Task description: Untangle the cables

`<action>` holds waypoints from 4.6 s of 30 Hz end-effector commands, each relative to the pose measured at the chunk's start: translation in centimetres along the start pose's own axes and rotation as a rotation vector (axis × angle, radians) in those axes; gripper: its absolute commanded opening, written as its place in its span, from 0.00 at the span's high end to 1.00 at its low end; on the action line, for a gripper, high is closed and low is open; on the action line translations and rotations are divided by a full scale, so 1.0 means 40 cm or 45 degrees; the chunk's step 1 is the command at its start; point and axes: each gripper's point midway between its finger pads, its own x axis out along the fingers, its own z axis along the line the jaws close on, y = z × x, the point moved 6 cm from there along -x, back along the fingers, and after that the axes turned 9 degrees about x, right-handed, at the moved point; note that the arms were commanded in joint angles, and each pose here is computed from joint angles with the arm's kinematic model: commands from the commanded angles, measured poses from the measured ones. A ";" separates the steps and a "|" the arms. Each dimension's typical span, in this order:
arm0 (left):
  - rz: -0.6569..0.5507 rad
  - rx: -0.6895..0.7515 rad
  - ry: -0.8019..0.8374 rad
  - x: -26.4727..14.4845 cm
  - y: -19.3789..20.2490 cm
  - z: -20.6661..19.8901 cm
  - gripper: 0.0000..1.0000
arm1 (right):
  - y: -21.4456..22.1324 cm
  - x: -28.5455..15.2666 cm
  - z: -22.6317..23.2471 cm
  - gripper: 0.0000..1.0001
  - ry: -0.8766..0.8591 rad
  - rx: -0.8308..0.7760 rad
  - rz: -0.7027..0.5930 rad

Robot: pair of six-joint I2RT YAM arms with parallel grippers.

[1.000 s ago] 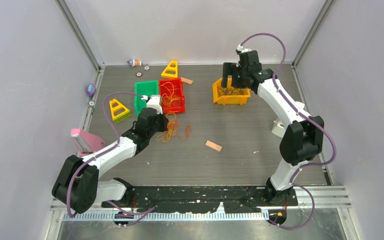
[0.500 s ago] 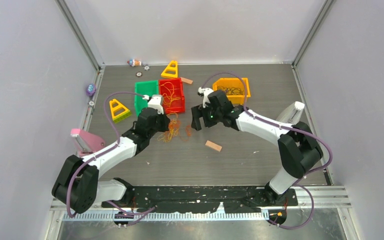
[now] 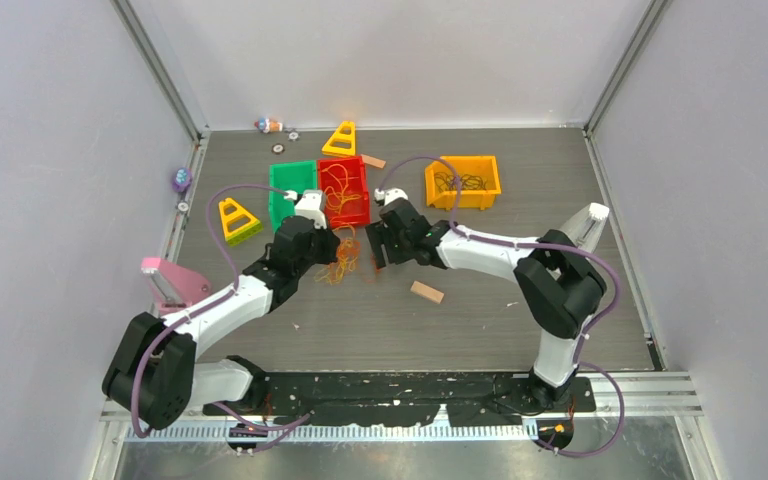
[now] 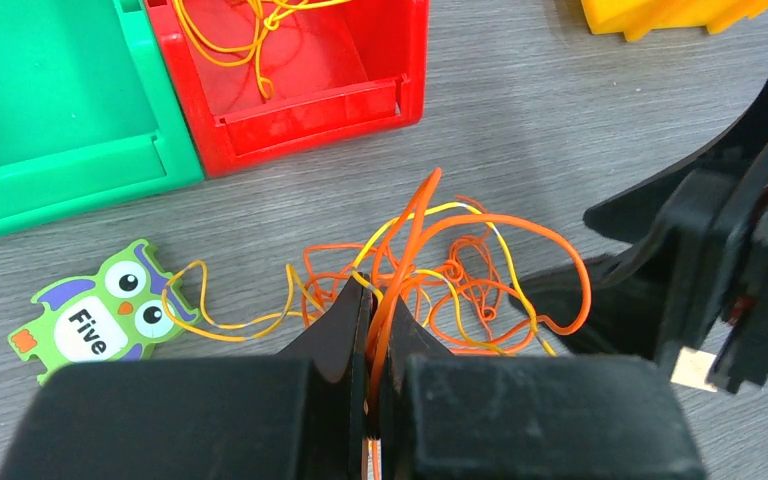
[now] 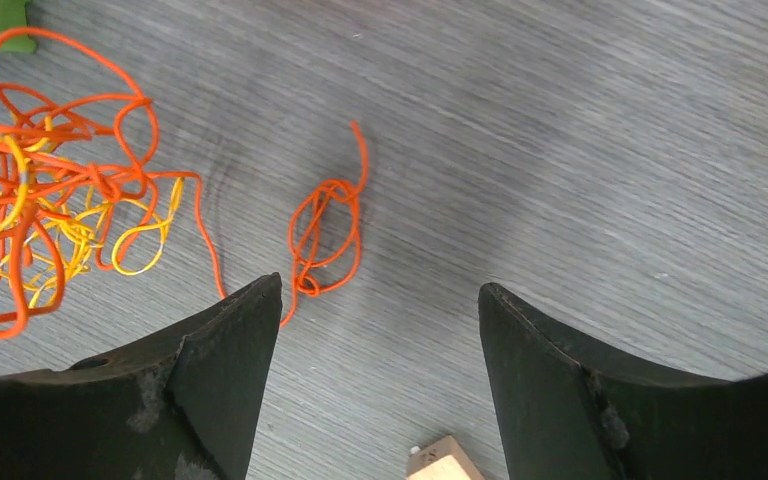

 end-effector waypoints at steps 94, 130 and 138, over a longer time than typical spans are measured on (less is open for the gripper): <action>-0.460 -0.037 0.793 -0.074 -0.108 -0.151 0.18 | -0.239 -0.351 -0.023 0.95 -0.705 0.609 -0.250; -0.135 -0.183 0.130 0.003 -0.043 0.014 1.00 | -0.057 -0.245 -0.342 0.93 0.062 0.783 -0.331; -0.148 -0.143 0.153 -0.001 -0.049 0.011 1.00 | -0.054 -0.253 -0.321 0.41 -0.067 0.623 -0.332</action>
